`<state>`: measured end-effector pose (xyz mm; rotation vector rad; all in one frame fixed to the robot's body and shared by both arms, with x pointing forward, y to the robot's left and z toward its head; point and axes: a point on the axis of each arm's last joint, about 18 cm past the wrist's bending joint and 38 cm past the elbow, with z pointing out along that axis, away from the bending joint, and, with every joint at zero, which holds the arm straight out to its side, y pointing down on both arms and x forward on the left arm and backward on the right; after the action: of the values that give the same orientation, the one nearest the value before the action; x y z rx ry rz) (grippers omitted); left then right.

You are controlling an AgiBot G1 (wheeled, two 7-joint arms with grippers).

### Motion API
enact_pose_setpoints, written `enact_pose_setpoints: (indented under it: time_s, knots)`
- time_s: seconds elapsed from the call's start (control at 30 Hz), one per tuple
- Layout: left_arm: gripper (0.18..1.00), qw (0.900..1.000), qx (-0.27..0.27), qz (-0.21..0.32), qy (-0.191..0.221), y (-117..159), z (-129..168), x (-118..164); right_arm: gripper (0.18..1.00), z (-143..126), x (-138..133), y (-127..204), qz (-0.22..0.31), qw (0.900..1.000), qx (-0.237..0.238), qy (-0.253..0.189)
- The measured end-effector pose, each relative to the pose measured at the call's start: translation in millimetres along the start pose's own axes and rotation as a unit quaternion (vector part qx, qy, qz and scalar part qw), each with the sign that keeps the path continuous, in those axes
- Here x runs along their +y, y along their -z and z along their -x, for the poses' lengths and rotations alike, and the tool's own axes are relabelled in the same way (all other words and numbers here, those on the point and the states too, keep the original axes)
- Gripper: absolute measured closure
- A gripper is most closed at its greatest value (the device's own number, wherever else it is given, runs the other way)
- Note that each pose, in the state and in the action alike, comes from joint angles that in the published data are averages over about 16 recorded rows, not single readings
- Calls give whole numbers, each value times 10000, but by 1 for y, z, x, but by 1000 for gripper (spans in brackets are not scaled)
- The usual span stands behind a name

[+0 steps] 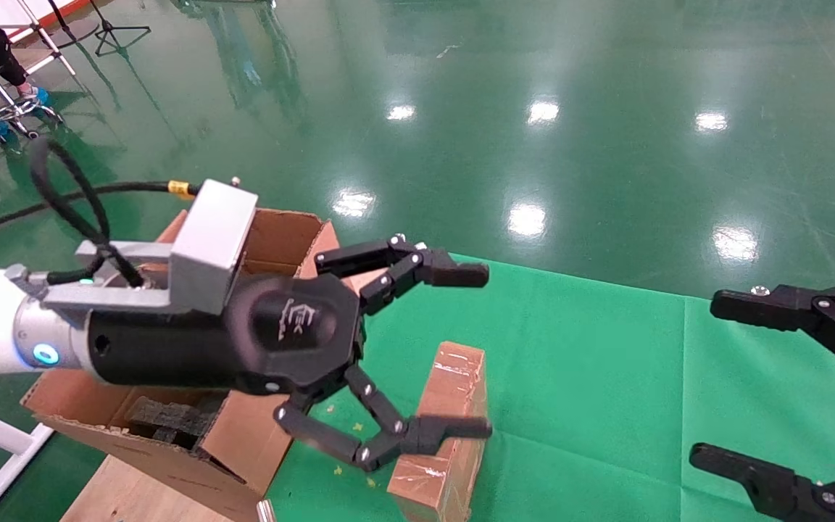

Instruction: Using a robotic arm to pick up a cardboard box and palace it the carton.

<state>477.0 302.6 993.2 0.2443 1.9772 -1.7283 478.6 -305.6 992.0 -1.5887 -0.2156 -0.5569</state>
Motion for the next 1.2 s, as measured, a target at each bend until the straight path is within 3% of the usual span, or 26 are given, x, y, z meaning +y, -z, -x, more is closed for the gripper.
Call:
enact_pose_setpoints:
  time_s: [0.23, 0.5, 0.87, 1.07, 1.2]
  knots:
    - [183, 9957, -121, 905, 125, 3, 10, 1, 323, 0, 0, 0, 0, 10000, 0, 0]
    - [183, 9773, -411, 2041, 382, 5, 29, -3, 487, 0, 0, 0, 0, 10000, 1, 0]
    - [183, 9593, -601, 2685, 628, -3, 46, -8, 764, 0, 0, 0, -1, 10000, 4, 0]
    - [183, 9418, -671, 3141, 994, -22, 57, -6, 874, 0, 0, 0, -1, 10000, 4, -1]
    - [183, 9196, -795, 3625, 1289, -39, 65, -8, 929, 0, 0, 0, -1, 10000, 4, -1]
